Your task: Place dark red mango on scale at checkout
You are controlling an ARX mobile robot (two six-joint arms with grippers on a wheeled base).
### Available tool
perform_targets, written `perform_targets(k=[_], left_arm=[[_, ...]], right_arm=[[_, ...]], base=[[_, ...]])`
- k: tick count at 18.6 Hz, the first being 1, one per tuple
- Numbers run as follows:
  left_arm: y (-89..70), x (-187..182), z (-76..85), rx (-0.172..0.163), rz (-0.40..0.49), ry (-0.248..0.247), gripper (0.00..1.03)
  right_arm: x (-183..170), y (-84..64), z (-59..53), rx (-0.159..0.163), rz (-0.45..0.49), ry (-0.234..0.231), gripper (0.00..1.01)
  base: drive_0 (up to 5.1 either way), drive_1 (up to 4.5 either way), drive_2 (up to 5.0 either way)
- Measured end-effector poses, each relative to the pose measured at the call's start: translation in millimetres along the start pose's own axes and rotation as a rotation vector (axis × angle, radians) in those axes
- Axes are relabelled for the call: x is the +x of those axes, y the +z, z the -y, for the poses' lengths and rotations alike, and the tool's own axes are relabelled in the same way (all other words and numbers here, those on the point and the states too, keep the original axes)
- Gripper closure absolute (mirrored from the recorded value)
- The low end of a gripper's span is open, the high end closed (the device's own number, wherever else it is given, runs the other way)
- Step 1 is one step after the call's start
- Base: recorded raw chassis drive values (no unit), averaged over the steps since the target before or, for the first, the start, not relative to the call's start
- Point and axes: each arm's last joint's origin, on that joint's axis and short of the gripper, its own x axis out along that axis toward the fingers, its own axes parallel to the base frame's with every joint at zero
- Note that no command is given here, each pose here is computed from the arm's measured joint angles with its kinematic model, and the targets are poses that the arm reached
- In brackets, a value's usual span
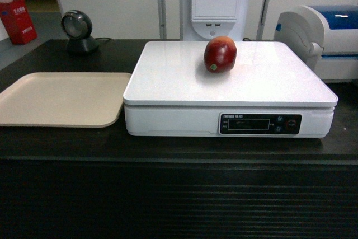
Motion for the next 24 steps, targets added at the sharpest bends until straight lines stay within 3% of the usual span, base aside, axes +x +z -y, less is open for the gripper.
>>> perform_targets(k=[7,8,14,16,24], left_arm=[[-0.3,0.0,0.0,0.000,-0.003,0.000,1.01],[-0.4,0.0,0.0,-0.001,-0.004,0.000,0.97],[-0.3,0.0,0.0,-0.001,-0.003,0.000,0.30],[-0.3,0.0,0.0,0.000,-0.003,0.000,0.04],[-0.3,0.0,0.0,0.000,-0.003,0.000,0.05]], right_arm=[[0.0,0.0,0.0,0.000,0.000,0.000,0.03],[0.0,0.0,0.0,0.000,0.000,0.000,0.03],[0.0,0.0,0.0,0.000,0.000,0.000,0.03],[0.0,0.0,0.0,0.000,0.000,0.000,0.03],[0.0,0.0,0.0,0.000,0.000,0.000,0.03]], base=[[0.0,0.00,0.0],[0.0,0.00,0.0],[0.0,0.00,0.0],[0.0,0.00,0.0],[0.0,0.00,0.0]])
